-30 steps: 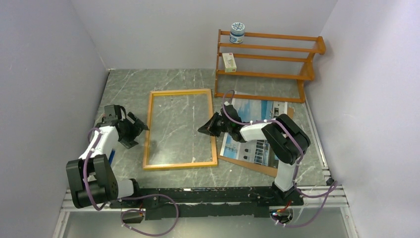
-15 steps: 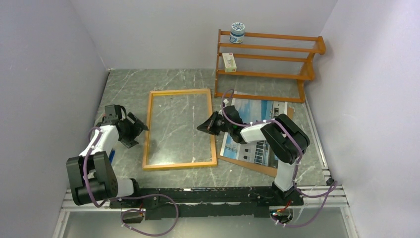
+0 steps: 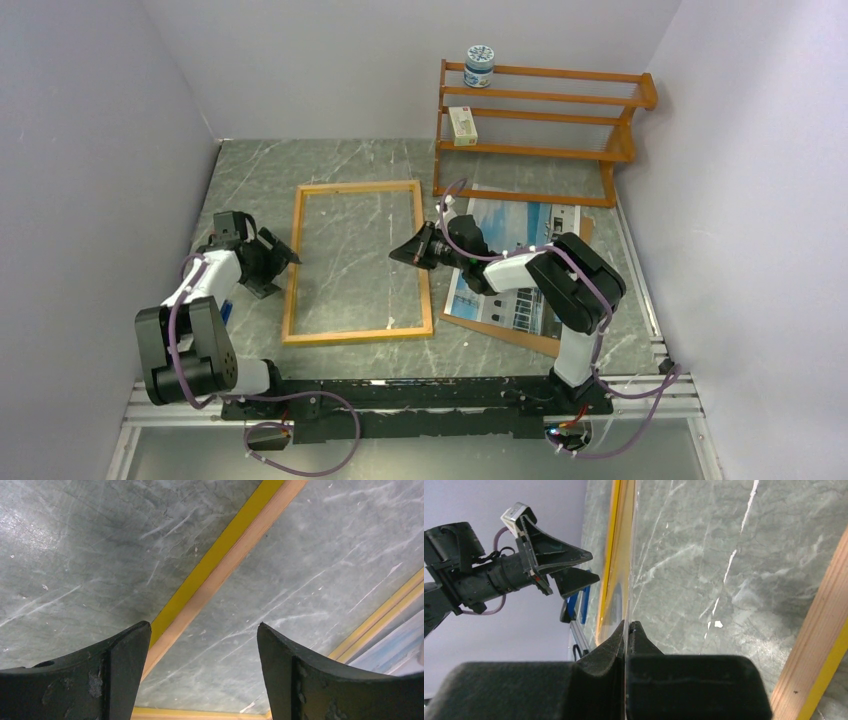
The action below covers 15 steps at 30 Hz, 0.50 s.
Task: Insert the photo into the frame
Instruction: Place the photo frame item in the photo frame.
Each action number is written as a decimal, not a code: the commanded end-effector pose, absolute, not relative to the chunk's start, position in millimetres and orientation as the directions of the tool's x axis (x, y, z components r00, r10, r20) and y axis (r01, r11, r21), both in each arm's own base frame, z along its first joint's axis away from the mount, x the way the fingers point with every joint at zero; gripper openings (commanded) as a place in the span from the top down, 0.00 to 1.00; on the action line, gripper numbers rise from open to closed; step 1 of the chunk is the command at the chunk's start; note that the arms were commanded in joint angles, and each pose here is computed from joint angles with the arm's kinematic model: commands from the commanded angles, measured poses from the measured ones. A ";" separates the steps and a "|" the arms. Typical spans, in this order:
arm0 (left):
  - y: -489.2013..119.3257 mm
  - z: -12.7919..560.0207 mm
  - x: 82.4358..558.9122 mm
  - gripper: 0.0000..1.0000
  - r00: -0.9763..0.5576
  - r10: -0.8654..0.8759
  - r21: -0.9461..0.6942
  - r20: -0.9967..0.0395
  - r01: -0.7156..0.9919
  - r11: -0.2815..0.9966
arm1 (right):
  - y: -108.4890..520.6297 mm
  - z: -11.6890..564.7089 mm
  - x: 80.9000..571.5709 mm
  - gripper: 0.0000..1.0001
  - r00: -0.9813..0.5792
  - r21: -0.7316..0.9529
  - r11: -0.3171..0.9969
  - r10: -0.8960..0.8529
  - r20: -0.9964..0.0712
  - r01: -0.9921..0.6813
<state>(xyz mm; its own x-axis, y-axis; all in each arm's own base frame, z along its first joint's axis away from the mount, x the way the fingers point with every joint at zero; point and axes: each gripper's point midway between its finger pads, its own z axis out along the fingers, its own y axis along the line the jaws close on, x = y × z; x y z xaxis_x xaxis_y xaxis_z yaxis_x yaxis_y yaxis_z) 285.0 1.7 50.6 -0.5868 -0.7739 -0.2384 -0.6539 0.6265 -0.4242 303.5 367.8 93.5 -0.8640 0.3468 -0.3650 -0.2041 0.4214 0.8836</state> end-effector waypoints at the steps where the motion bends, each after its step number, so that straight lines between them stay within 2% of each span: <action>1: 4.3 46.8 285.6 0.17 -0.577 -0.780 -0.419 -0.242 -0.663 0.620 | 374.4 129.1 301.9 1.00 -0.822 0.877 0.345 0.348 -0.450 -0.334; 15: -4.4 34.8 285.7 0.15 -0.576 -0.795 -0.447 -0.191 -0.670 0.593 | 381.9 140.3 299.1 1.00 -0.825 0.887 0.295 0.346 -0.446 -0.356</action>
